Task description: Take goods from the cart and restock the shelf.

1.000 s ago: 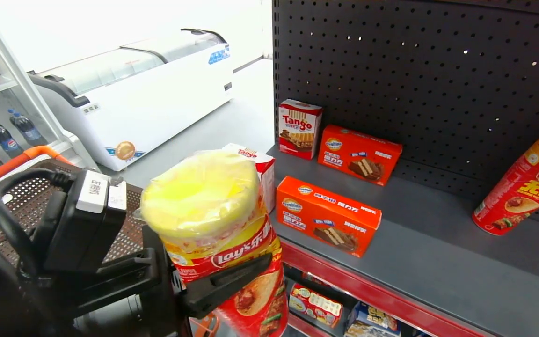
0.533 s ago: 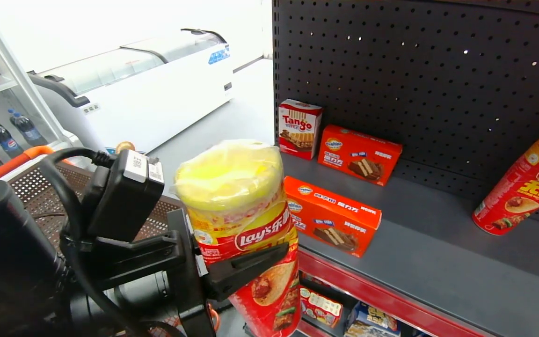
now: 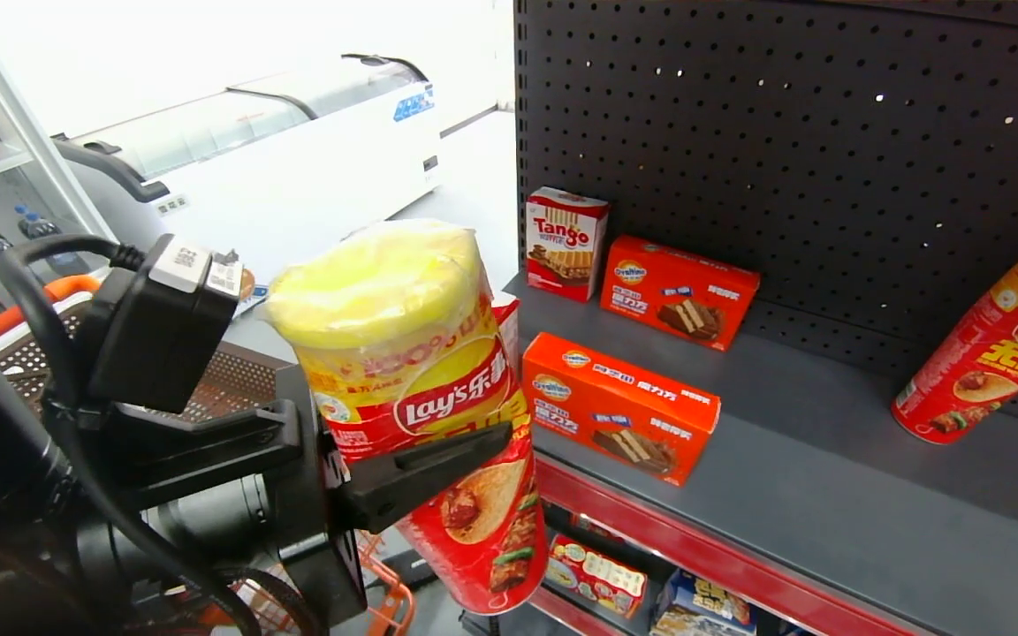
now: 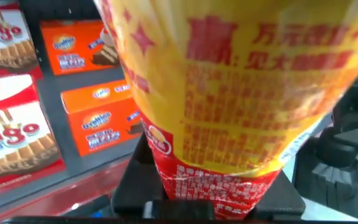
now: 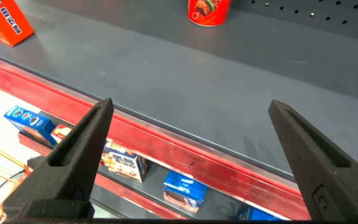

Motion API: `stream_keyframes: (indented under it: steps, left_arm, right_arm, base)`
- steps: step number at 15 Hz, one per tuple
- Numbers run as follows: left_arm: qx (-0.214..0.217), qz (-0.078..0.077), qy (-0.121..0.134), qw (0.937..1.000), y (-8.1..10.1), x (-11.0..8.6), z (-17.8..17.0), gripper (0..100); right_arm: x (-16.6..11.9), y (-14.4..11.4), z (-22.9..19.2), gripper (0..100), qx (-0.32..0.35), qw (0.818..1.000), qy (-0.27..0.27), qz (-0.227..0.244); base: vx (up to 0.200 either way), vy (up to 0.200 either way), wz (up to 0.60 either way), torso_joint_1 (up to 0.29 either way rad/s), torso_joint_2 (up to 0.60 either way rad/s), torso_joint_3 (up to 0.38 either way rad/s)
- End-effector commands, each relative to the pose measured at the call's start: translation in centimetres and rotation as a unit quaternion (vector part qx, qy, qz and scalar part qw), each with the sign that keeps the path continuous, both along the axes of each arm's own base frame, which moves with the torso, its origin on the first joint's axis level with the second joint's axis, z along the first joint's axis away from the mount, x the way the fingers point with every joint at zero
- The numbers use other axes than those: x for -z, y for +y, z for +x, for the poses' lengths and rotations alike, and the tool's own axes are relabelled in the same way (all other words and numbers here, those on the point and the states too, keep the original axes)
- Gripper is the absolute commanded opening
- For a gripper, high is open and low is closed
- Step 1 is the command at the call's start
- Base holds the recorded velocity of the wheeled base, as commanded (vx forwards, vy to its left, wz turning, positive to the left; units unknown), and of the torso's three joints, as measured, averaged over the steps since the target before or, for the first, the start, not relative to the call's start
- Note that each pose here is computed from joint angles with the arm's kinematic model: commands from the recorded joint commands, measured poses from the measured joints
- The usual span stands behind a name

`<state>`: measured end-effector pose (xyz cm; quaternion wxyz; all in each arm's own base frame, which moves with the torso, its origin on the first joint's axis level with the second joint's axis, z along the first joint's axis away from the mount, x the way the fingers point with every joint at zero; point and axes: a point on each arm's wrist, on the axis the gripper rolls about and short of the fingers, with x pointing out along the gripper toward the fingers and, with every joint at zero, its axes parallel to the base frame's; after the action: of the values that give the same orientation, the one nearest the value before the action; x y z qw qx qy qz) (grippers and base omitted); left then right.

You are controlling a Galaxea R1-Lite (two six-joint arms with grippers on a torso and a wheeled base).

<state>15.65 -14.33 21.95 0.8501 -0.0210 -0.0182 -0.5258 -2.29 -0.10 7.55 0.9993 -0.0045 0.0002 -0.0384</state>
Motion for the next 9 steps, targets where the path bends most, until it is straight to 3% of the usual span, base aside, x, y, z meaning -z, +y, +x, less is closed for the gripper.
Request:
stream_keyframes:
  steps: [1, 9]
  left_arm:
    - [0.010, -0.004, -0.006, 0.9999, 0.01, -0.32, -0.03, 0]
    - [0.014, -0.008, -0.011, 0.9998, -0.05, -0.63, 0.01, 0]
  right_arm:
    - [0.00, 0.00, 0.00, 100, 0.000, 1.000, 0.000, 0.000]
    - [0.00, 0.00, 0.00, 100, 0.000, 1.000, 0.000, -0.001]
  base:
    - [0.000, 0.000, -0.60, 0.007, 0.00, 0.007]
    - [0.000, 0.000, -0.60, 0.002, 0.00, 0.001]
